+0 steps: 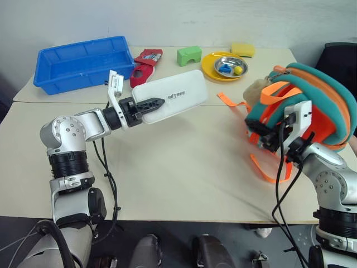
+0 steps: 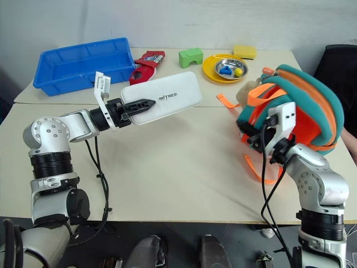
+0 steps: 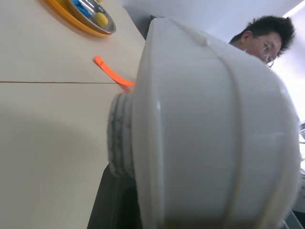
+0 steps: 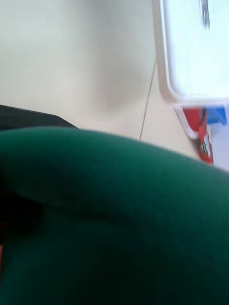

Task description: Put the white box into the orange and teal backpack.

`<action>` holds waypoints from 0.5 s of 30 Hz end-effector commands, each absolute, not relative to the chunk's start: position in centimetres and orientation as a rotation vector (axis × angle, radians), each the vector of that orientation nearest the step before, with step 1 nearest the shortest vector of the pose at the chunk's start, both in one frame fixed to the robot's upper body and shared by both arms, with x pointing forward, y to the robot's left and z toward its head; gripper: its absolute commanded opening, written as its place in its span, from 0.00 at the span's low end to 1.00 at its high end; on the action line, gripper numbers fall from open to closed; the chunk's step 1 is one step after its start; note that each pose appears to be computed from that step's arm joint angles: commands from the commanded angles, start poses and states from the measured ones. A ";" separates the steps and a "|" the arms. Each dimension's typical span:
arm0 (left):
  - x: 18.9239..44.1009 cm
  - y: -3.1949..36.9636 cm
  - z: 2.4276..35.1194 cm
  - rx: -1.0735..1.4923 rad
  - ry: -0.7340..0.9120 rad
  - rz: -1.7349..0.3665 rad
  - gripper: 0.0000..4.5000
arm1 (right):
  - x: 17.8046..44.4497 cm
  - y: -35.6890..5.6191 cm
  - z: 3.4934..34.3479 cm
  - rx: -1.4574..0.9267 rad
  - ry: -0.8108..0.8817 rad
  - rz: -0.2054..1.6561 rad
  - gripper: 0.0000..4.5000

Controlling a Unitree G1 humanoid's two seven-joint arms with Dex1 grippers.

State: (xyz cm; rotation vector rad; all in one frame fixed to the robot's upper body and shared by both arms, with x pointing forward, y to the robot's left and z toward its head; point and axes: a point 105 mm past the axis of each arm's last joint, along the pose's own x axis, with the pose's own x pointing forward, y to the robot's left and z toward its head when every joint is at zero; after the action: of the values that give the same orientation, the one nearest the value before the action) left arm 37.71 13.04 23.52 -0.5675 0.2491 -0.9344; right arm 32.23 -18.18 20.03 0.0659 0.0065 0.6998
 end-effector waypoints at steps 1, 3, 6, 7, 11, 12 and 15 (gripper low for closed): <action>38.1 13.6 28.3 -0.516 0.022 -0.946 0.27 | 28.7 -14.9 21.9 0.009 -0.014 0.949 0.00; 37.6 13.2 30.1 -0.472 -0.064 -0.994 0.27 | 26.9 -13.9 22.2 -0.017 0.014 1.052 0.00; 37.2 12.8 31.3 -0.410 -0.126 -1.042 0.27 | 24.9 -13.4 22.7 -0.034 0.044 1.142 0.00; 36.9 12.6 31.7 -0.383 -0.146 -1.065 0.27 | 24.3 -13.4 22.9 -0.046 0.061 1.164 0.00; 34.9 11.5 32.4 -0.300 -0.185 -1.226 0.27 | 21.5 -14.4 23.5 -0.074 0.140 1.249 0.00; 34.5 11.3 32.3 -0.278 -0.186 -1.263 0.27 | 20.7 -14.7 23.7 -0.069 0.157 1.270 0.00; 33.0 11.0 32.5 -0.249 -0.182 -1.382 0.27 | 19.2 -15.8 24.4 -0.042 0.201 1.303 0.00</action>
State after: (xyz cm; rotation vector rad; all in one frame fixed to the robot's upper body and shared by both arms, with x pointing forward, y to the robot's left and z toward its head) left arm 34.89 11.39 30.47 -0.2983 -0.0937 -1.2723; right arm 20.70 -16.10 23.20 -0.0286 0.2315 1.2304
